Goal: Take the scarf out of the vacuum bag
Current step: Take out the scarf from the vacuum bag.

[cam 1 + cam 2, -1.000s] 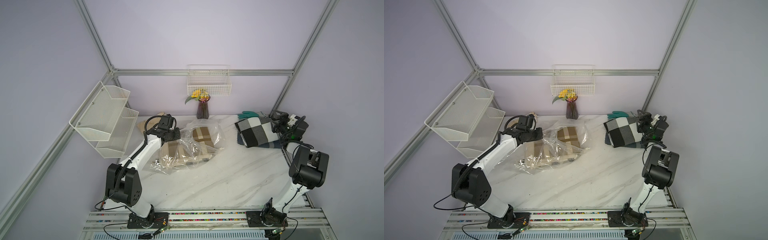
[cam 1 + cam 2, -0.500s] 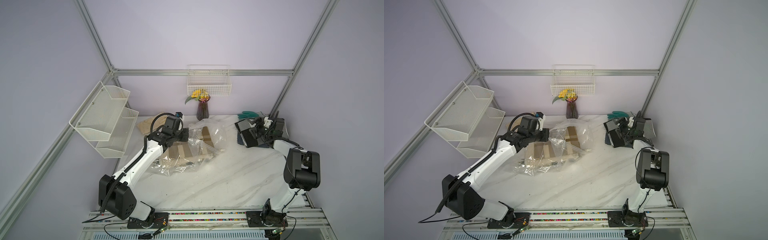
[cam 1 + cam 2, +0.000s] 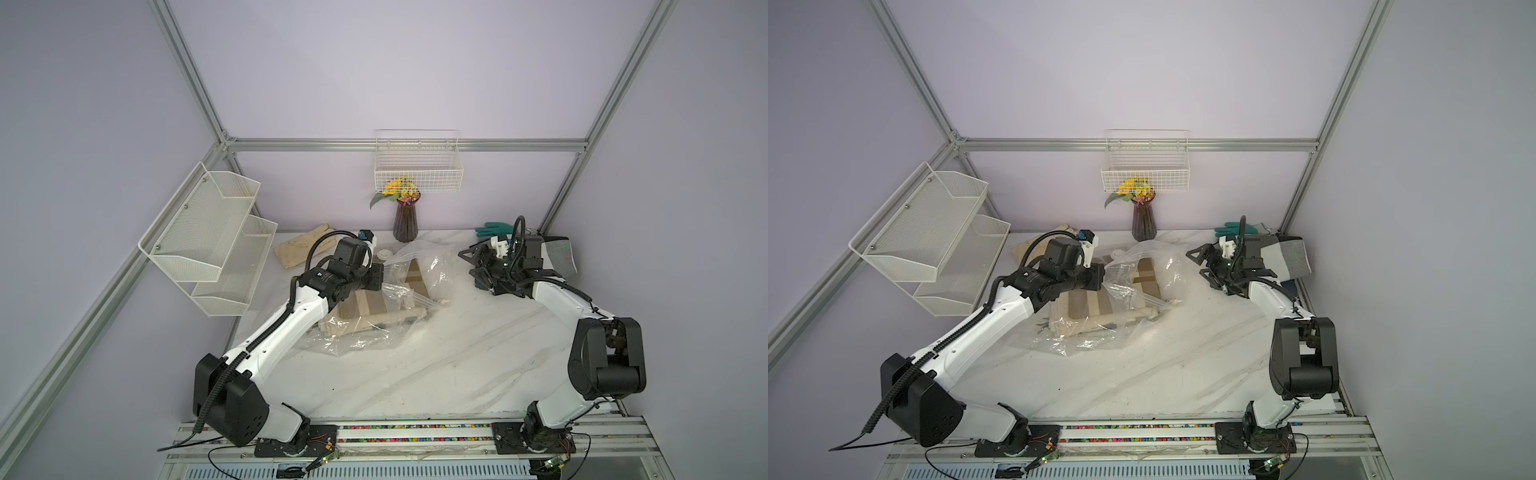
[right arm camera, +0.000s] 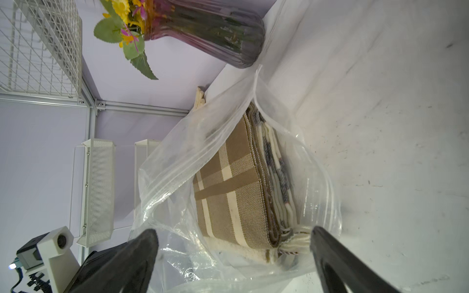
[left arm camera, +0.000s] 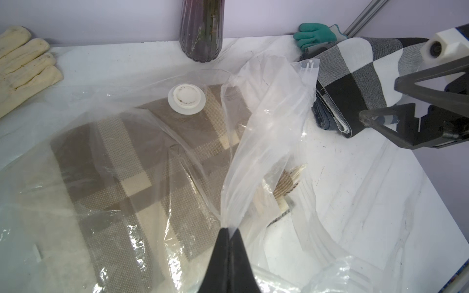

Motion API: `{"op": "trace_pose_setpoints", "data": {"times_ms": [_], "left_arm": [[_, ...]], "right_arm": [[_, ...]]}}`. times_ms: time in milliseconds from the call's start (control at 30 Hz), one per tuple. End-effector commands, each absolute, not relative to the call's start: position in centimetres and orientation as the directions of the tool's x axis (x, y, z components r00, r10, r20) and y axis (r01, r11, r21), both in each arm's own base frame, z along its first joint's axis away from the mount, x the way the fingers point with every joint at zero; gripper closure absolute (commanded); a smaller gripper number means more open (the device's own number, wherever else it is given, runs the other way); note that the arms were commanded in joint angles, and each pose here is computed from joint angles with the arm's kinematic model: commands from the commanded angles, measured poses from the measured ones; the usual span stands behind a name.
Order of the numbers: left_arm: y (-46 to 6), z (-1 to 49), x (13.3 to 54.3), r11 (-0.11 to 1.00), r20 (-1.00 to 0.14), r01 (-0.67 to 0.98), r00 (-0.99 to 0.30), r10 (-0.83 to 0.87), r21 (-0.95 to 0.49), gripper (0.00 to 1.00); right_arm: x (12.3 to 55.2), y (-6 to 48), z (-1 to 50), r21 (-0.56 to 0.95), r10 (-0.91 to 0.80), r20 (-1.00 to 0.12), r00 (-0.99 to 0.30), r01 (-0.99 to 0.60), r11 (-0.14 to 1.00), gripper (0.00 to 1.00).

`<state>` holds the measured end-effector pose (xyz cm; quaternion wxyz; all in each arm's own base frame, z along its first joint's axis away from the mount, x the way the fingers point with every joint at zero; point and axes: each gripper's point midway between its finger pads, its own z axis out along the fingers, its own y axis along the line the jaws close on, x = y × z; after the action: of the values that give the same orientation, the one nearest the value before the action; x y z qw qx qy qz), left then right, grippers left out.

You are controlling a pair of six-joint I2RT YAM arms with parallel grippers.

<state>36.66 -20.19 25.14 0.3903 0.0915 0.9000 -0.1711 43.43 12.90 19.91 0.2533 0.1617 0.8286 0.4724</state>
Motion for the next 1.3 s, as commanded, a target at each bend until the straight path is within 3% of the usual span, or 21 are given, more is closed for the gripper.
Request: {"op": "trace_pose_setpoints", "data": {"times_ms": [0,333,667,933,1267], "left_arm": [[-20.1,27.1,35.5,0.918,-0.768,0.329,-0.639,0.043,-0.222,1.0],[-19.9,26.8,33.5,0.918,-0.752,0.344,-0.654,0.084,-0.196,1.0],[-18.1,26.1,31.1,0.927,-0.726,0.351,-0.671,0.15,-0.134,1.0],[-16.2,26.2,28.8,0.933,-0.713,0.346,-0.678,0.179,-0.095,1.0],[-17.9,27.2,29.1,0.906,-0.72,0.397,-0.671,0.178,-0.146,1.0]], "right_arm": [[41.6,14.1,21.1,0.858,0.453,-0.294,-0.842,-0.023,0.513,0.05],[38.9,16.7,20.0,0.838,0.343,-0.299,-0.89,-0.072,0.541,0.17],[36.7,22.4,16.3,0.792,0.209,-0.297,-0.932,-0.118,0.598,0.23],[36.7,23.9,13.5,0.727,0.243,-0.351,-0.904,-0.099,0.68,0.25],[37.9,24.6,10.3,0.727,0.248,-0.305,-0.919,-0.057,0.684,0.26]]}}
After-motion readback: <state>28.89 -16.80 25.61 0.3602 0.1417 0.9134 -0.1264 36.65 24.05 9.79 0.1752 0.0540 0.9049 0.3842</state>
